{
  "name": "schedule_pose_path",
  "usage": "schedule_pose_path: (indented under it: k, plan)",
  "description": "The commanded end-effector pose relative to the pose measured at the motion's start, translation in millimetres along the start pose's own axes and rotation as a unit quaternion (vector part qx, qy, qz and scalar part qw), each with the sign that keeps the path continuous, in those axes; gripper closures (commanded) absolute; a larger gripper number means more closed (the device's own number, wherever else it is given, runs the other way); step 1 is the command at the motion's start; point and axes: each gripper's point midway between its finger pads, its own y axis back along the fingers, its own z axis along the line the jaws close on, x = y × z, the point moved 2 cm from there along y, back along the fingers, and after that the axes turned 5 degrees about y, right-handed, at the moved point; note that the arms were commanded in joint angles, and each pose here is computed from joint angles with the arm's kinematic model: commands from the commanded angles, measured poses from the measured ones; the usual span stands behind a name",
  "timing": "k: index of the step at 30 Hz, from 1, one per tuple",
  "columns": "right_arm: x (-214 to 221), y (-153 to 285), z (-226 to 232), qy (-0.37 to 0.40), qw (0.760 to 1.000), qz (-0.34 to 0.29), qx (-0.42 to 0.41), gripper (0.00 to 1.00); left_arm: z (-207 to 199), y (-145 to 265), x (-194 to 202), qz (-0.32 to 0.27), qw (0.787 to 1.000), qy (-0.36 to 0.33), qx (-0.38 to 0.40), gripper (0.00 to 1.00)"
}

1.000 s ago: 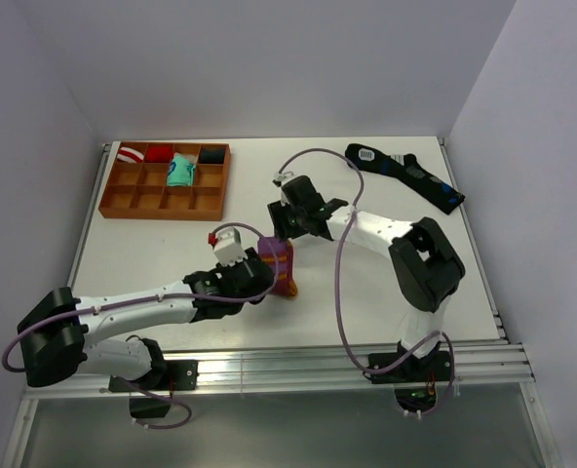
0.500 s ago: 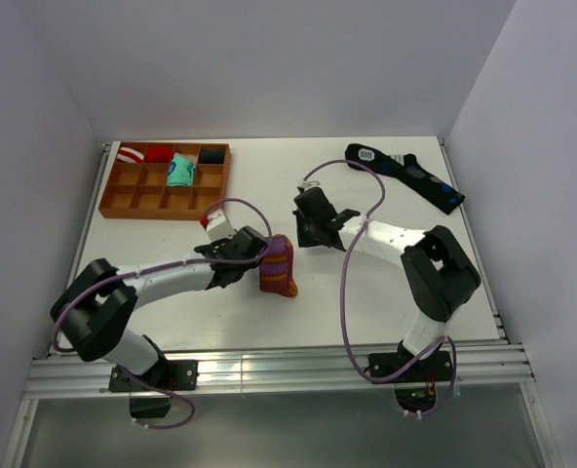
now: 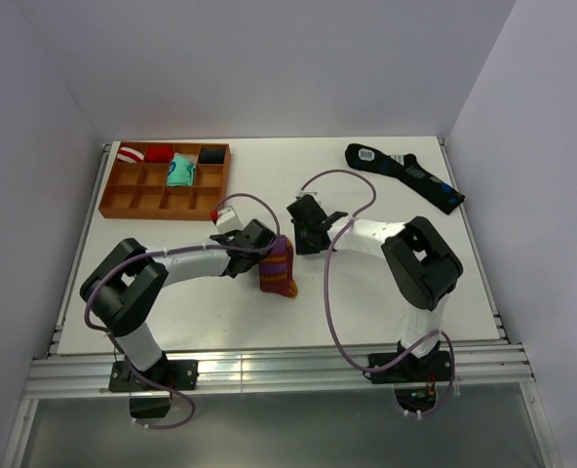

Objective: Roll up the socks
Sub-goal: Adjust the sock at the center of the board.

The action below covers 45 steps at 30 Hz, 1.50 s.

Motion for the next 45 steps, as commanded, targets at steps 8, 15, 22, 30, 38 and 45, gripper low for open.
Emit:
schedule_pose_path:
  k: [8, 15, 22, 30, 38, 45]
  plan:
    - [-17, 0, 23, 0.001, 1.000, -0.018, -0.019, 0.97, -38, 1, 2, 0.018, 0.999, 0.006, 0.043, 0.76]
    - [-19, 0, 42, 0.000, 0.998, -0.016, -0.057, 0.97, -50, 2, 17, 0.034, 0.998, 0.005, 0.059, 0.75]
    - [-16, -5, 45, -0.002, 0.998, -0.009, -0.067, 0.97, -44, 0, 29, 0.044, 0.997, 0.009, 0.055, 0.74]
    - [-18, 4, 21, -0.023, 0.999, -0.028, -0.035, 0.94, -30, 16, 6, 0.010, 0.998, 0.017, 0.057, 0.66]
    - [-25, 22, 5, -0.027, 0.997, -0.068, -0.035, 0.77, -30, 43, -25, -0.026, 0.993, 0.008, 0.112, 0.56]
    - [-12, 55, 3, -0.002, 0.990, -0.124, -0.067, 0.62, -40, 61, -21, -0.003, 0.981, -0.016, 0.193, 0.55]
